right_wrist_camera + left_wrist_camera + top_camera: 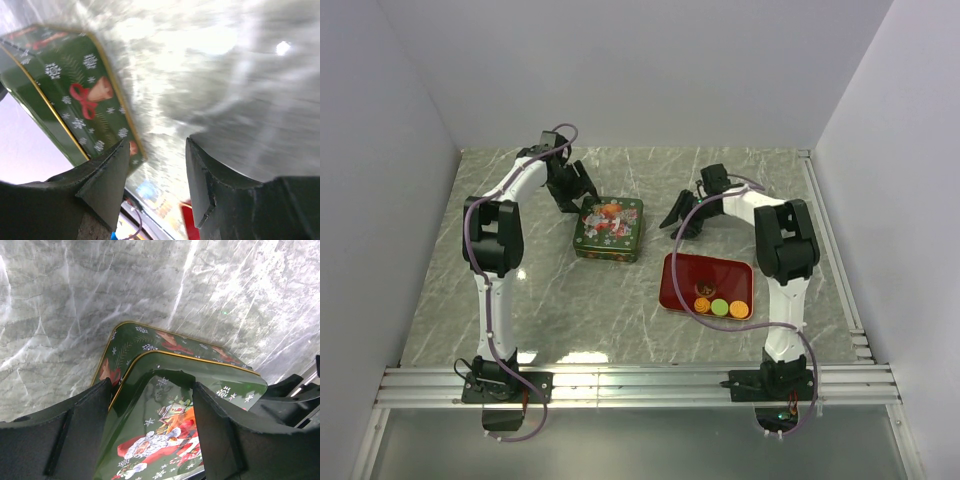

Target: Pack the cookies

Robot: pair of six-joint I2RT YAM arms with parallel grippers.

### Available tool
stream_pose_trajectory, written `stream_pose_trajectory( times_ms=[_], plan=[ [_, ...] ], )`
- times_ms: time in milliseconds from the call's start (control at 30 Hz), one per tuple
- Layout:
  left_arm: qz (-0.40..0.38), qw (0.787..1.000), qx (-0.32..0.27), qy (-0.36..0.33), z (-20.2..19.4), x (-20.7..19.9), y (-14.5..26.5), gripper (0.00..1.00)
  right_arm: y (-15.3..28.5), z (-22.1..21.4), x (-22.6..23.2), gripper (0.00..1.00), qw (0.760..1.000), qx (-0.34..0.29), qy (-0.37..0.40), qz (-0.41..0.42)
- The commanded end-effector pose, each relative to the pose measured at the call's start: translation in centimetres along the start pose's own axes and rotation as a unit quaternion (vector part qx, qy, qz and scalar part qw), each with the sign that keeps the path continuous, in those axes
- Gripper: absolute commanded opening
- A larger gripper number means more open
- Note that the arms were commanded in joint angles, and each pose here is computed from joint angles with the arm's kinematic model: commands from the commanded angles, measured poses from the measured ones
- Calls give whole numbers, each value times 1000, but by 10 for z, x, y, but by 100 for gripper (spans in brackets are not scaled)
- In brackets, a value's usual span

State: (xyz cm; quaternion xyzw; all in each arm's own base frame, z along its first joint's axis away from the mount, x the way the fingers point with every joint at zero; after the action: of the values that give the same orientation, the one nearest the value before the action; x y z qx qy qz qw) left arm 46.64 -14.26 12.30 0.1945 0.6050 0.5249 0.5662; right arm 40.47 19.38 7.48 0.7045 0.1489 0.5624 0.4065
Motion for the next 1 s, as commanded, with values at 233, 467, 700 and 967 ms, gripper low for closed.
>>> stream_pose_trajectory(
  times_ms=[233,467,700,967],
  plan=[
    [-5,1000,-3,-4,3,-10,3,71,38,10,14,53,998,-47,25,39],
    [-5,1000,-1,-7,2,-9,3,71,58,9,48,49,991,-58,56,110],
    [-5,1000,-3,-8,2,-8,1,71,79,-2,108,44,968,-25,103,228],
    [-6,1000,-1,-10,0,-6,0,71,71,-33,156,37,943,47,131,304]
  ],
)
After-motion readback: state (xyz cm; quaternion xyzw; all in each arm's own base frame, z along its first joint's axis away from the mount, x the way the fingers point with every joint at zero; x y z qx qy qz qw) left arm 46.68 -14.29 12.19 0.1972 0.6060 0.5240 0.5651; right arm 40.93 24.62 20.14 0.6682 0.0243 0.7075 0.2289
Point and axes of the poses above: each gripper's point midway between its finger pads, its own y axis back along the fingers, its own x axis along the line the jaws close on, z = x × y, the point moved 6 cm from there along y, back along the fingers, and after that the axes turned 4 degrees about -y, right-handed, at the moved point
